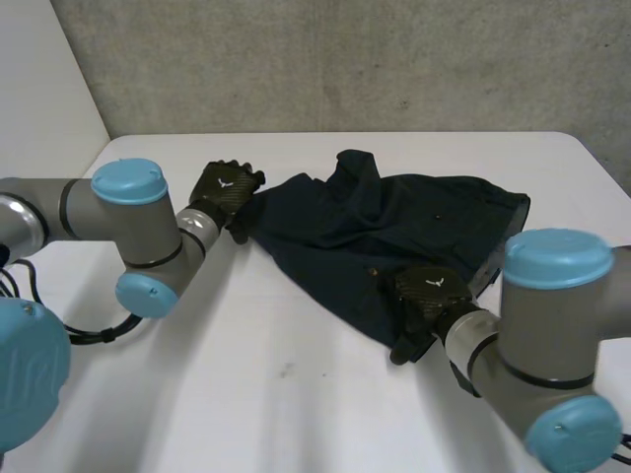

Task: Fold the shorts.

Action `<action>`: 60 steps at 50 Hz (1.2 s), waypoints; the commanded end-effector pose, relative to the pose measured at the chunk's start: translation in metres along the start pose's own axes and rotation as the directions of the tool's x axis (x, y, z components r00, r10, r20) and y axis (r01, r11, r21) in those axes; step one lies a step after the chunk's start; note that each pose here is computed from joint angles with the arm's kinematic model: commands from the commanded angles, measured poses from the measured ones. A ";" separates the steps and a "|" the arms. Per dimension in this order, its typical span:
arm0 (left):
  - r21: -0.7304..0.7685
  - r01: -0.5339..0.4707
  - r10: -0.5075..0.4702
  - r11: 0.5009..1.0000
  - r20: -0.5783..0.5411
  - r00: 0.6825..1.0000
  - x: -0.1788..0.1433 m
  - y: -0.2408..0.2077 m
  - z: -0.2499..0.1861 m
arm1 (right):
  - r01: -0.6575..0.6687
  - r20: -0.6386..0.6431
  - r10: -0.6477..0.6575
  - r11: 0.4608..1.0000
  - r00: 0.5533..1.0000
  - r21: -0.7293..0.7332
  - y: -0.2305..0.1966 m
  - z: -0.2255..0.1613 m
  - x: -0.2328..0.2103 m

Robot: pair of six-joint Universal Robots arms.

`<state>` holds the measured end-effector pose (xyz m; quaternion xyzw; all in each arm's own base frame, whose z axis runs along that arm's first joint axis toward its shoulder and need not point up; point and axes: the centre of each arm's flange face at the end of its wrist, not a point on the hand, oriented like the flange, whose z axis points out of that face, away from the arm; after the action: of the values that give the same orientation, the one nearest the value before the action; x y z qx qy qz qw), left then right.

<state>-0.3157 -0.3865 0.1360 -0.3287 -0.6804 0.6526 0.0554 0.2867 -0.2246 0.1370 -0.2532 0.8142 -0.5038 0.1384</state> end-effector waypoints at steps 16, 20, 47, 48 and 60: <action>-0.030 0.002 -0.004 1.000 -0.076 0.997 0.014 0.018 0.016 | 0.049 -0.176 -0.025 0.990 0.984 0.133 -0.011 0.010 0.002; -0.017 0.000 -0.001 1.000 -0.072 0.997 0.014 0.018 0.020 | 0.051 -0.152 -0.027 0.987 0.988 0.155 -0.018 0.003 0.000; 0.019 -0.057 0.056 0.998 0.066 0.996 -0.041 -0.159 -0.129 | 0.532 -0.413 -0.398 0.797 0.819 0.286 -0.163 -0.061 0.040; 0.012 -0.056 0.055 0.998 0.070 0.996 -0.042 -0.163 -0.141 | 0.540 -0.412 -0.409 0.794 0.814 0.278 -0.166 -0.064 0.039; -0.183 -0.060 0.051 0.981 -0.050 0.997 -0.006 -0.120 -0.192 | 0.554 -0.137 -0.545 0.832 0.827 0.038 -0.136 -0.050 0.030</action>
<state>-0.2579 -0.2305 0.3149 -0.3410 -0.6947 0.6331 0.0180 0.2687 -0.2546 0.3192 -0.3808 0.6459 -0.6566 -0.0813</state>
